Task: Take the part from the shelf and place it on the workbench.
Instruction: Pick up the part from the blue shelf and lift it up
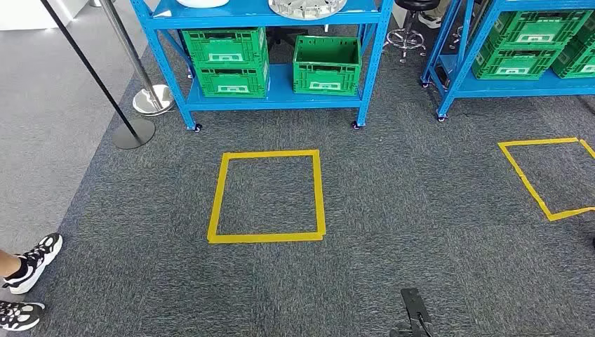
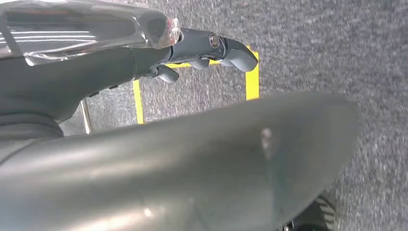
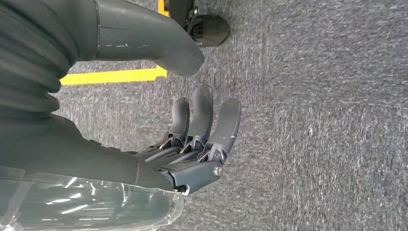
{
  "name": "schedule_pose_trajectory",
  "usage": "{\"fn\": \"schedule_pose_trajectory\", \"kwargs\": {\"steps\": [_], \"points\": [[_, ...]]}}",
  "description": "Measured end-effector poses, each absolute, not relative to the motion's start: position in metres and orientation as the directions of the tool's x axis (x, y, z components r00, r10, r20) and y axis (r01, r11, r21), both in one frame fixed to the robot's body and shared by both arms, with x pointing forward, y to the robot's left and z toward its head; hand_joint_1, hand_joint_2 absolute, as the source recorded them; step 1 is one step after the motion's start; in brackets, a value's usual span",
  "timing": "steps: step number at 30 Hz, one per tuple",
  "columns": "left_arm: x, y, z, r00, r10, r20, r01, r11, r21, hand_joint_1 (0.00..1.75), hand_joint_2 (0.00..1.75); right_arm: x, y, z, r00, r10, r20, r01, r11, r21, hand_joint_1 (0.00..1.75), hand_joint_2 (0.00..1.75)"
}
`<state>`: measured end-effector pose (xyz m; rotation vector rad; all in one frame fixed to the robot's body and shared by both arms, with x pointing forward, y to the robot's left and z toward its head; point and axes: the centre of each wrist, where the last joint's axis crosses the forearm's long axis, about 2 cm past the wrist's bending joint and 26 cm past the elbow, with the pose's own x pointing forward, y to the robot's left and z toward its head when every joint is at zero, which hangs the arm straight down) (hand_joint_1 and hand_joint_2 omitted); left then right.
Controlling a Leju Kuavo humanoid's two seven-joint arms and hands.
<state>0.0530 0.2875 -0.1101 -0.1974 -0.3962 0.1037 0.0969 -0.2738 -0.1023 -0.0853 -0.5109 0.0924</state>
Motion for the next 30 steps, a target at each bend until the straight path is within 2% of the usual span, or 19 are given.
{"fn": "schedule_pose_trajectory", "kwargs": {"steps": [12,14,20,23,30], "points": [[0.054,0.294,-0.11,0.909,0.12,0.4,-0.039,0.978,-0.205,0.0,0.0,0.082,-0.27,-0.105,0.885,0.123,0.449,-0.085,0.991,-0.104,1.75,1.75],[0.055,0.294,-0.11,0.91,0.106,0.4,-0.024,0.979,-0.204,0.0,0.0,0.083,-0.27,-0.105,0.878,0.166,0.449,-0.119,0.984,-0.129,1.75,1.75],[0.068,0.299,-0.108,0.91,0.063,0.411,0.02,0.981,-0.193,0.0,0.0,0.125,-0.271,-0.095,0.76,0.414,0.501,-0.304,0.908,-0.288,1.75,1.75],[0.073,0.3,-0.107,0.906,0.053,0.42,0.03,0.982,-0.189,0.0,0.0,0.145,-0.271,-0.089,0.727,0.445,0.523,-0.321,0.893,-0.314,1.75,1.75],[0.07,0.302,-0.107,0.91,0.048,0.413,0.032,0.982,-0.185,0.0,0.0,0.149,-0.271,-0.087,0.706,0.467,0.532,-0.336,0.882,-0.329,1.75,1.75]]}}
